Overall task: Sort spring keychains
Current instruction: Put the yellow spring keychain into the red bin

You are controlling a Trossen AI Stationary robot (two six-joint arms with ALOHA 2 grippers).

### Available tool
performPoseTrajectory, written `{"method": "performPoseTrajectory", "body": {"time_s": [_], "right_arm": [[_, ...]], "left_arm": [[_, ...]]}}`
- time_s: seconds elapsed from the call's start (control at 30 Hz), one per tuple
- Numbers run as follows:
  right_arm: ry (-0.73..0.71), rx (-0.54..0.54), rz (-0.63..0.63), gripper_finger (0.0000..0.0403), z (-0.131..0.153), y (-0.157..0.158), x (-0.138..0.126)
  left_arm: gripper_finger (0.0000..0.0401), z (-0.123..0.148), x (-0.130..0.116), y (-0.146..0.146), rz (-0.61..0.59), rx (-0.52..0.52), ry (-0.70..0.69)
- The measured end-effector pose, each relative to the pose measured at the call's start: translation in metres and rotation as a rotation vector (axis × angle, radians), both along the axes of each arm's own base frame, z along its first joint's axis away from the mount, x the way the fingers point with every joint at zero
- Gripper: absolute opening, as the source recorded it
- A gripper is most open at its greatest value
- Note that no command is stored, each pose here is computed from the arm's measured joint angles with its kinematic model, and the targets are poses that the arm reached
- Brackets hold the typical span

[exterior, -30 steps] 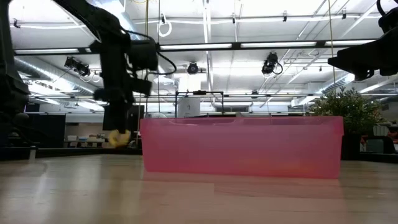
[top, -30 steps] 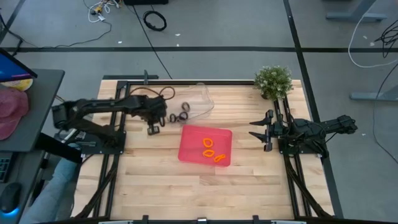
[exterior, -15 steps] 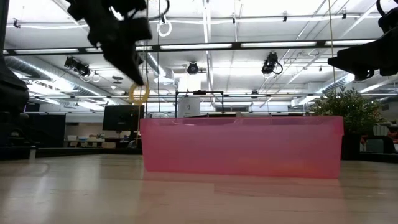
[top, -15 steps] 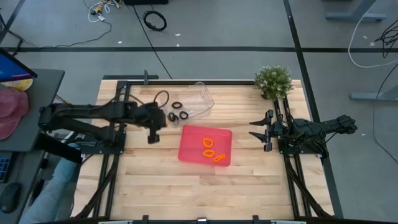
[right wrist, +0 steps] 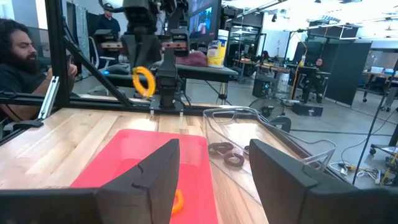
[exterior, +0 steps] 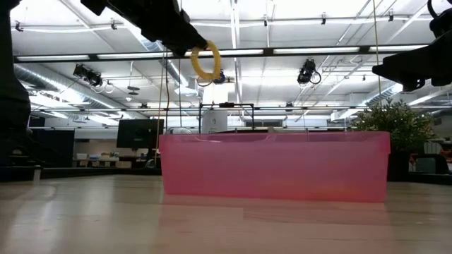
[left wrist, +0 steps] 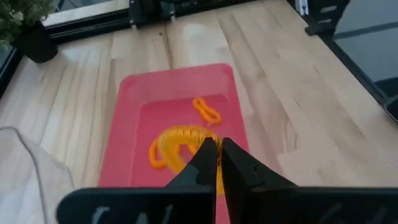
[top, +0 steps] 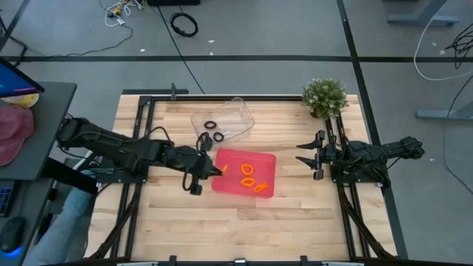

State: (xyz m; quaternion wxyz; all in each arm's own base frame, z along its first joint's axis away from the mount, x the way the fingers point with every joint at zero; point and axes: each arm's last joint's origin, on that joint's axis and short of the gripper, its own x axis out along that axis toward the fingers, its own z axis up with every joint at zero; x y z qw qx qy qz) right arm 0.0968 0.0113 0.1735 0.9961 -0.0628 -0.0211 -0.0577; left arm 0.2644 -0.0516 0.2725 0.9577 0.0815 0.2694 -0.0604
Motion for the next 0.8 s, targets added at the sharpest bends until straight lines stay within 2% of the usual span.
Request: {"method": "performPoseTrajectory", "body": {"time_s": [0.07,0.13,0.23,0.37,0.47,0.6,0.8], "right_arm": [[0.001,0.000,0.000,0.0198,-0.0001,0.0000,0.0000],[0.000,0.000,0.000,0.0198,0.0000,0.0000,0.0000],[0.000,0.000,0.000,0.0198,0.0000,0.0000,0.0000],[0.000,0.000,0.000,0.0198,0.0000,0.0000,0.0000],[0.000,0.000,0.000,0.0198,0.0000,0.0000,0.0000],[0.000,0.000,0.000,0.0198,0.0000,0.0000,0.0000],[0.000,0.000,0.000,0.0198,0.0000,0.0000,0.0000]], "left_arm": [[0.0018,-0.0030,0.0061,-0.0010,0.016,-0.015,-0.015],[0.0051,-0.0036,0.0097,-0.0006,0.026,-0.029,-0.030],[0.0124,-0.0046,0.0103,-0.0005,0.037,-0.064,-0.023],[0.0225,-0.0019,0.0087,-0.0020,-0.008,-0.100,-0.028],[0.0278,-0.0020,0.0081,-0.0039,-0.020,-0.102,-0.024],[0.0318,-0.0034,0.0090,-0.0046,-0.020,-0.101,-0.020],[0.0336,-0.0035,0.0091,-0.0044,-0.018,-0.099,-0.020]]}}
